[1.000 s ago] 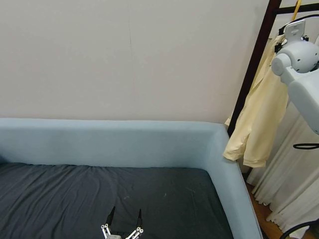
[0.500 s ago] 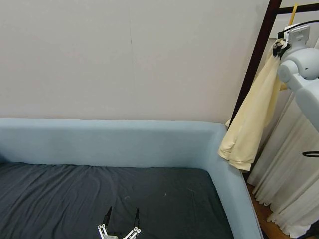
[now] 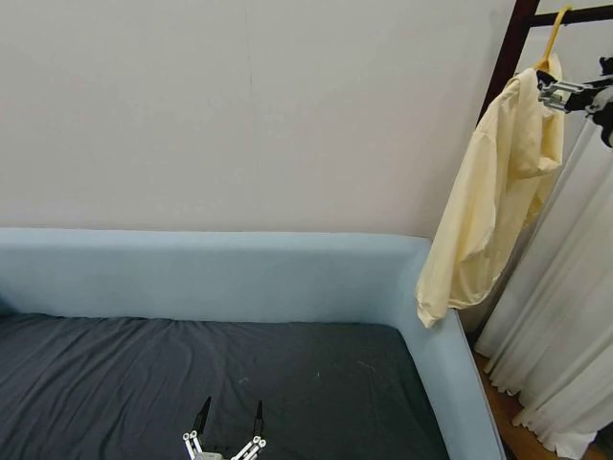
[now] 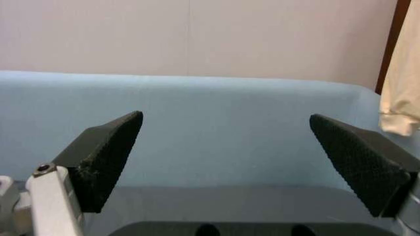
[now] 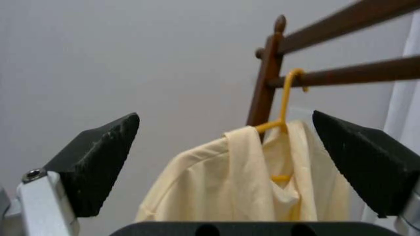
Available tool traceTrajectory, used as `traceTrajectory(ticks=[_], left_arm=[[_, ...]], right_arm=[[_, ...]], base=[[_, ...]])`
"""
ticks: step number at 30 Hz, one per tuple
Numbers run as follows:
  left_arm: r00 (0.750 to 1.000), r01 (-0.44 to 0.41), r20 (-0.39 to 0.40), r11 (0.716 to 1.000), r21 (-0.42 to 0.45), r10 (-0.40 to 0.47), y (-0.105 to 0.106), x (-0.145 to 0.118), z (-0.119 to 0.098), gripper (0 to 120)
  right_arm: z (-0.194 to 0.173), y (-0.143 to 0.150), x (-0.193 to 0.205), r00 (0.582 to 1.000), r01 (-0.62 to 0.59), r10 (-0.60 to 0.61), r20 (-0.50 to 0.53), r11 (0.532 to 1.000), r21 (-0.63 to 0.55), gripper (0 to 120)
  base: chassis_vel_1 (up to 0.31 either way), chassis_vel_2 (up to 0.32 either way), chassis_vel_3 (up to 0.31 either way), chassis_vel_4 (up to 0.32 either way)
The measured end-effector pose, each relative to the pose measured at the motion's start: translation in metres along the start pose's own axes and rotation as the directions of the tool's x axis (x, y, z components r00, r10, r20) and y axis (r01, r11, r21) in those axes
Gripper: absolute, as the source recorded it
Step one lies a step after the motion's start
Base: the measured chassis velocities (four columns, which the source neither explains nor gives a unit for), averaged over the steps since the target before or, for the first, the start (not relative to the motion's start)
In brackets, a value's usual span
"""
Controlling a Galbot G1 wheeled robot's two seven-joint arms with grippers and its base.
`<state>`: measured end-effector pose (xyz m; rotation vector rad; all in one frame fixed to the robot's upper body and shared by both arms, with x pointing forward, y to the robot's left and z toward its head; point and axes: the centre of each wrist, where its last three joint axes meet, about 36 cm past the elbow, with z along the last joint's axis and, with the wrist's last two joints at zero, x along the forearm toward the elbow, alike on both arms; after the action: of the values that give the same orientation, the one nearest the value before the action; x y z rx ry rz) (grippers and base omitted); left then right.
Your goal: Pick up the clothes from the sofa and hang them on the clothes hanger.
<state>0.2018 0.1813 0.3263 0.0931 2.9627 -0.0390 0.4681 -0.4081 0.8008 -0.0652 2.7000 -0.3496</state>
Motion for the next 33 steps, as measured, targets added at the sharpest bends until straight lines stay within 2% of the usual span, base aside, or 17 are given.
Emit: traceTrajectory(ticks=[2,4,7,8,9,10,11,14,16,17,19,20,22,24,30,33], left_arm=[[1.000,0.004,0.001,1.000,0.000,-0.004,0.000,0.001,-0.001,100],[0.999,0.036,0.008,0.999,-0.003,-0.036,0.002,0.005,-0.002,100],[0.998,0.063,0.011,0.998,-0.004,-0.063,0.004,0.008,-0.003,100],[0.997,0.073,0.012,0.997,-0.007,-0.073,0.006,0.008,-0.003,100],[0.997,0.073,0.011,0.997,-0.007,-0.072,0.007,0.009,-0.003,100],[0.998,0.069,0.006,0.998,-0.011,-0.069,0.009,0.011,-0.002,100],[0.998,0.069,0.006,0.998,-0.011,-0.069,0.009,0.011,-0.002,100],[0.998,0.062,0.002,0.998,-0.012,-0.062,0.012,0.014,-0.003,100],[0.998,0.064,0.002,0.998,-0.004,-0.064,0.013,0.014,-0.006,100],[0.998,0.064,0.002,0.998,-0.004,-0.064,0.013,0.014,-0.006,100],[0.998,0.070,0.002,0.998,0.000,-0.070,0.017,0.015,-0.009,100],[0.998,0.070,0.002,0.998,0.000,-0.070,0.017,0.015,-0.009,100],[0.996,0.086,0.000,0.996,0.001,-0.086,0.023,0.015,-0.010,100],[0.995,0.099,-0.004,0.995,0.004,-0.099,0.027,0.016,-0.010,100],[0.994,0.106,-0.012,0.994,0.001,-0.106,0.030,0.023,-0.010,100],[0.994,0.108,-0.011,0.994,-0.001,-0.108,0.031,0.023,-0.010,100]], right_arm=[[-0.010,0.006,0.012,0.999,0.014,-0.014,0.035,1.000,0.004,100],[-0.025,0.014,0.040,0.993,0.012,-0.013,0.120,1.000,0.013,100],[-0.004,0.025,0.063,0.990,0.019,-0.020,0.141,1.000,0.003,100],[0.020,0.028,0.078,0.989,0.008,-0.009,0.147,1.000,0.004,100],[0.048,0.031,0.093,0.992,-0.004,0.003,0.126,1.000,0.009,100],[0.101,0.040,0.125,0.999,-0.012,0.011,0.054,1.000,0.008,100],[0.101,0.040,0.125,0.999,-0.012,0.011,0.054,1.000,0.008,100],[0.157,0.055,0.184,0.998,-0.043,0.042,-0.053,0.999,-0.029,100],[0.179,0.067,0.219,0.993,-0.063,0.056,-0.107,0.996,-0.061,100],[0.179,0.067,0.219,0.993,-0.063,0.056,-0.107,0.996,-0.061,100],[0.195,0.079,0.253,0.985,-0.081,0.066,-0.160,0.993,-0.091,100],[0.195,0.079,0.253,0.985,-0.081,0.066,-0.160,0.993,-0.091,100],[0.211,0.091,0.292,0.971,-0.109,0.081,-0.224,0.987,-0.116,100],[0.219,0.098,0.311,0.963,-0.122,0.088,-0.256,0.985,-0.119,100],[0.236,0.116,0.346,0.953,-0.114,0.069,-0.295,0.984,-0.139,100],[0.244,0.122,0.364,0.958,-0.066,0.020,-0.287,0.986,-0.154,100]], base=[[0.000,0.000,0.000,0.000],[0.000,0.000,0.000,0.000],[0.000,0.000,0.000,0.000],[0.050,-0.005,-0.019,0.016],[0.000,0.000,0.000,0.000],[-0.010,-0.001,0.053,0.017],[-0.010,-0.001,0.053,0.017],[0.000,0.000,0.000,0.000],[0.000,0.000,0.000,0.000],[0.000,0.000,0.000,0.000],[0.000,0.000,0.000,0.000],[0.000,0.000,0.000,0.000],[0.000,0.000,0.000,0.000],[0.000,0.000,0.000,0.000],[0.000,0.000,0.000,0.000],[0.000,0.000,0.000,0.000]])
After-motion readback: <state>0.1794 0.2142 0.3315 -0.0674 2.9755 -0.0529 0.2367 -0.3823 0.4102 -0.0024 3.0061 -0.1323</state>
